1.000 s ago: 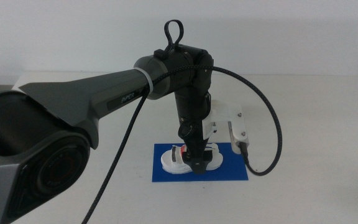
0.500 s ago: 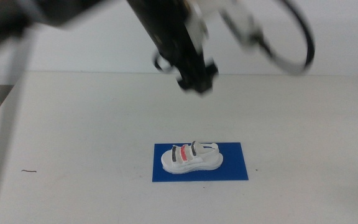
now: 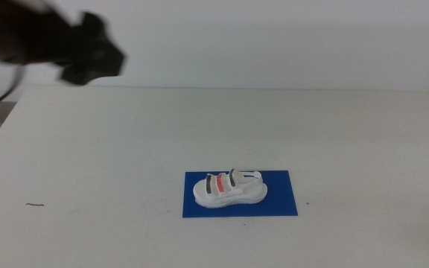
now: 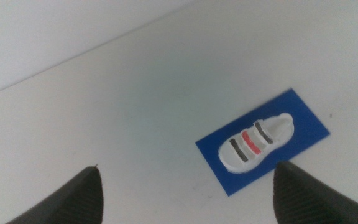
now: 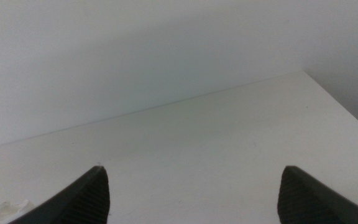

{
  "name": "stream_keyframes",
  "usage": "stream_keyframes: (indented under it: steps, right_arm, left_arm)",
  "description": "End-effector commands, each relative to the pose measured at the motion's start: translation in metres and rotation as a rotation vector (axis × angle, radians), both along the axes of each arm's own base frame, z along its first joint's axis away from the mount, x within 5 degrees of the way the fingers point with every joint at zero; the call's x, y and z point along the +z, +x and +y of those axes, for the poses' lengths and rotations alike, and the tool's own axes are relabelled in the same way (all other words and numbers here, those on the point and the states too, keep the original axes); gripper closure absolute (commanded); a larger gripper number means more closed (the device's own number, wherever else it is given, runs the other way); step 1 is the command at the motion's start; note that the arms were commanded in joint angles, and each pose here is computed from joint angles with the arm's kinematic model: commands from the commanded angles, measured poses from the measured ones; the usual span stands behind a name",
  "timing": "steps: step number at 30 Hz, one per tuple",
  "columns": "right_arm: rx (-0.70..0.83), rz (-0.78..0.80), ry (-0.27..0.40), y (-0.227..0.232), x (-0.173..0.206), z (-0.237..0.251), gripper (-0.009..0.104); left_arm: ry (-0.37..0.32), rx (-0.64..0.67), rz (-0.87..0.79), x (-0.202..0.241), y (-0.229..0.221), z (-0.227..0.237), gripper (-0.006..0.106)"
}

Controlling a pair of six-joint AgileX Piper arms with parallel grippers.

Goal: Use one arm to grab the shoe from the table and place it on the mat.

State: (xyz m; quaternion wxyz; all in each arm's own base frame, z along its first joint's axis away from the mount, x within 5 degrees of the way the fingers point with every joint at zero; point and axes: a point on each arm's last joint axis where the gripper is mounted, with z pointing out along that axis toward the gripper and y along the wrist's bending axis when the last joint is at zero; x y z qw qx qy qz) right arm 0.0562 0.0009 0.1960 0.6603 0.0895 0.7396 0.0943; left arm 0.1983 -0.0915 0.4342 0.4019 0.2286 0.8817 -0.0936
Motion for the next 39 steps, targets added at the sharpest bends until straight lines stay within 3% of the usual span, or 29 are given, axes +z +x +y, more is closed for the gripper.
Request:
stream_keyframes:
  steps: [1, 4, 7, 10, 15, 16, 27, 30, 36, 39]
  right_arm:
    - [0.000, -0.012, -0.009, 0.000, 0.000, 0.000, 0.016]
    - [0.000, -0.012, -0.009, 0.000, 0.000, 0.000, 0.016]
    - [0.000, -0.012, -0.009, 0.000, 0.000, 0.000, 0.016]
    - [0.000, -0.012, -0.009, 0.000, 0.000, 0.000, 0.016]
    - [0.000, -0.012, -0.009, 0.000, 0.000, 0.000, 0.016]
    - [0.000, -0.012, -0.009, 0.000, 0.000, 0.000, 0.016]
    - [0.000, -0.012, -0.009, 0.000, 0.000, 0.000, 0.016]
    - [0.000, -0.012, -0.009, 0.000, 0.000, 0.000, 0.016]
    - [0.000, -0.012, -0.009, 0.000, 0.000, 0.000, 0.016]
    - [0.000, -0.012, -0.009, 0.000, 0.000, 0.000, 0.016]
  left_arm:
    - [-0.061, 0.075, -0.044, 0.001, -0.023, 0.014, 0.007]
    - [-0.058, 0.141, -0.142, -0.007, -0.045, 0.031, 0.007]
    - [-0.117, 0.243, -0.210, -0.021, -0.064, 0.047, 0.007]
    - [-0.151, 0.251, -0.334, -0.043, -0.070, 0.052, 0.007]
    - [-0.370, 0.241, -0.417, -0.102, -0.088, 0.053, 0.007]
    - [-0.381, 0.255, -0.435, -0.112, -0.093, 0.057, 0.007]
    - [-0.435, 0.459, -0.629, -0.223, -0.136, 0.086, 0.007]
    - [-0.441, 0.482, -0.690, -0.224, -0.142, 0.088, 0.007]
    - [-0.350, 0.510, -0.654, -0.230, -0.142, 0.091, 0.007]
    - [-0.345, 0.513, -0.658, -0.229, -0.142, 0.091, 0.007]
